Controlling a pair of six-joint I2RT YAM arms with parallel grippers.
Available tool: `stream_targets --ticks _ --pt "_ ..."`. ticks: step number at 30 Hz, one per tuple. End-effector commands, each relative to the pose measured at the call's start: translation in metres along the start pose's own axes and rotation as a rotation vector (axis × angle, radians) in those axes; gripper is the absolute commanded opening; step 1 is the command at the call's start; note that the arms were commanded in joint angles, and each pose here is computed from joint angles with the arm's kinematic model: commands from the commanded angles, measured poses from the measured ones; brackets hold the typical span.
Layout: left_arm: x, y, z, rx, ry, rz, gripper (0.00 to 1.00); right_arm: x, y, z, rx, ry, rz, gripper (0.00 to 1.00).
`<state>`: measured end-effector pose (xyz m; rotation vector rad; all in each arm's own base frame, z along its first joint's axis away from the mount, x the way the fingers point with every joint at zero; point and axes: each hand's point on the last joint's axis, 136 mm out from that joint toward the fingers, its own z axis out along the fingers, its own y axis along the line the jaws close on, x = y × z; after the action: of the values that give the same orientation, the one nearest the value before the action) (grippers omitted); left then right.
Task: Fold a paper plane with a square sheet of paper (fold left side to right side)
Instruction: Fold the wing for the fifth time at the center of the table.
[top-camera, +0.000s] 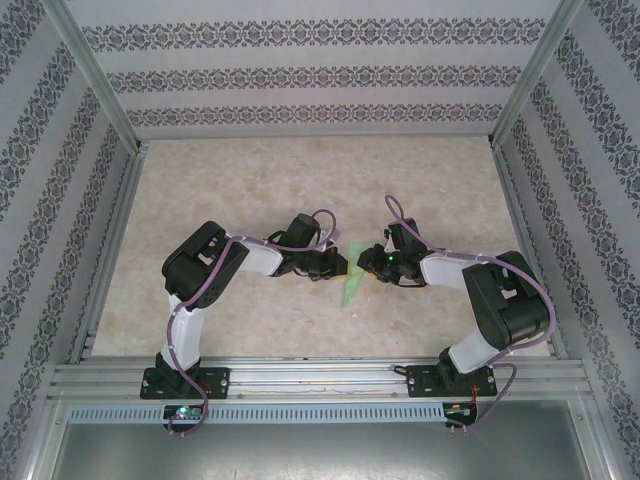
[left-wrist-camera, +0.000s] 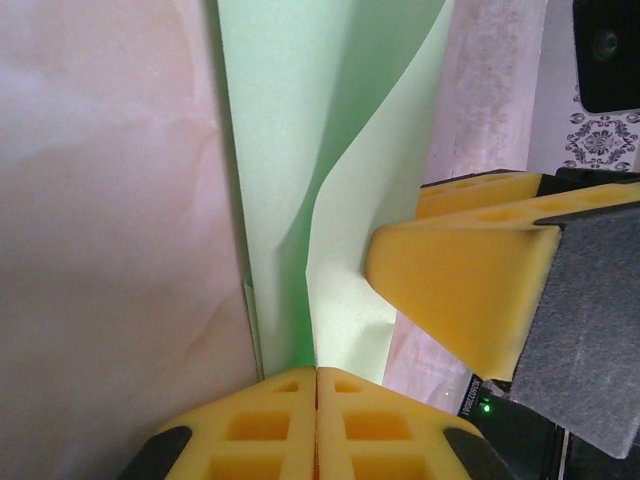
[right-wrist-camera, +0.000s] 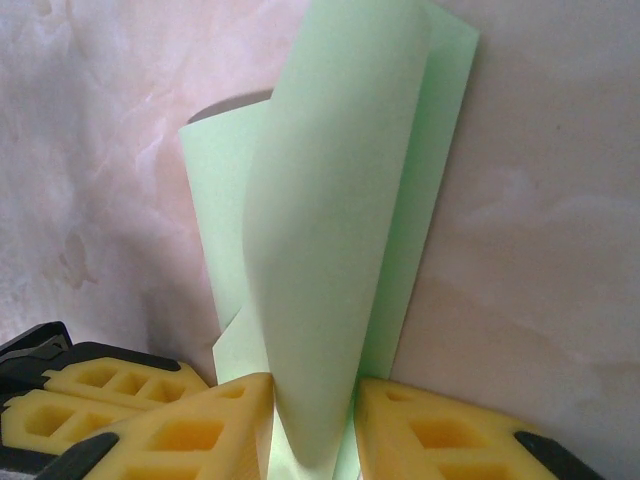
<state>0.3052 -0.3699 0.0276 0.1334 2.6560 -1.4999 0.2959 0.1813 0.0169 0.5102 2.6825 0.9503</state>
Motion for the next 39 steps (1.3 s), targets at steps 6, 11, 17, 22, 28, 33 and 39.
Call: stream_targets --ticks 6,11,17,22,28,33,39 --pt "0.002 0.023 0.004 -0.076 0.008 -0.02 0.03 0.002 -0.001 0.006 0.02 -0.016 -0.06 0.34" --pt "0.004 0.034 0.004 -0.119 0.01 -0.031 0.01 -0.002 0.002 0.0 0.012 -0.035 -0.061 0.34" --pt "0.006 0.045 0.003 -0.17 0.011 -0.039 0.0 -0.002 0.0 -0.004 0.023 -0.049 -0.058 0.35" --pt "0.006 0.048 0.0 -0.189 -0.008 -0.039 0.0 -0.003 -0.002 -0.009 0.031 -0.057 -0.058 0.35" --pt "0.006 0.049 -0.001 -0.188 -0.011 -0.041 0.0 -0.005 0.004 -0.016 0.001 -0.061 -0.076 0.35" --pt "0.005 0.05 0.0 -0.191 -0.01 -0.041 0.0 -0.008 0.007 -0.024 -0.023 -0.071 -0.078 0.35" --pt "0.003 0.049 0.0 -0.195 -0.009 -0.033 0.0 -0.011 0.001 -0.032 0.006 -0.087 -0.074 0.35"
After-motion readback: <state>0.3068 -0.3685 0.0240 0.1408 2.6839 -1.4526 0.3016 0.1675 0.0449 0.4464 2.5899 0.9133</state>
